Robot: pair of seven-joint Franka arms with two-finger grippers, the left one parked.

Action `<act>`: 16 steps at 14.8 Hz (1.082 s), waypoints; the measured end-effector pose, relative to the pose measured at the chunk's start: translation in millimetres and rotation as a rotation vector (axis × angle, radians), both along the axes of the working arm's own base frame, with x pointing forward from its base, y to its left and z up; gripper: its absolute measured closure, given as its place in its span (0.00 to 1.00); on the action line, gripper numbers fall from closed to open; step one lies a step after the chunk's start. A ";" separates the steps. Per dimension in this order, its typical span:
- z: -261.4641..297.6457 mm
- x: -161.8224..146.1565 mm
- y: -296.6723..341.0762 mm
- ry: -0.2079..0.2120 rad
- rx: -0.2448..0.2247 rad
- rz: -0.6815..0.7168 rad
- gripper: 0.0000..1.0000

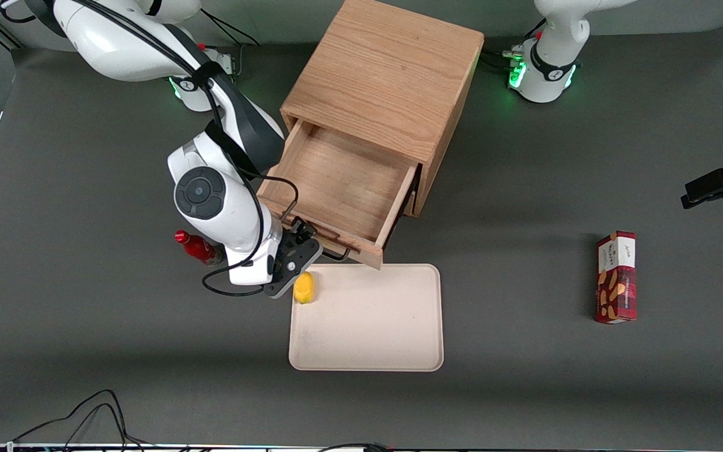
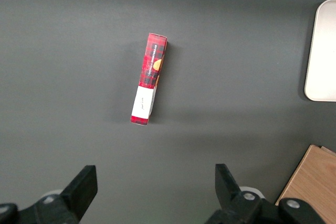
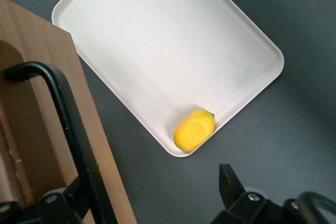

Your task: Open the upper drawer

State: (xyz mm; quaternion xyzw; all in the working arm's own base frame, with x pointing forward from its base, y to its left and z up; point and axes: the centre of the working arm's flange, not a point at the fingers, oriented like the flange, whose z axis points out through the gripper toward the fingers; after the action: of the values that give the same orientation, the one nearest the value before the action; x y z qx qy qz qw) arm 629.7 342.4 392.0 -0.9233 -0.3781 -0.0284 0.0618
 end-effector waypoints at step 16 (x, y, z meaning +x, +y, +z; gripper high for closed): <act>3.0 22.5 -21.8 -0.020 0.005 -0.040 0.00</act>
State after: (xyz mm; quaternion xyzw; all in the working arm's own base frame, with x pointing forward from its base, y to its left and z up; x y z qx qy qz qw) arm 652.2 320.6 395.0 -0.9302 -0.3600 -0.0399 0.0596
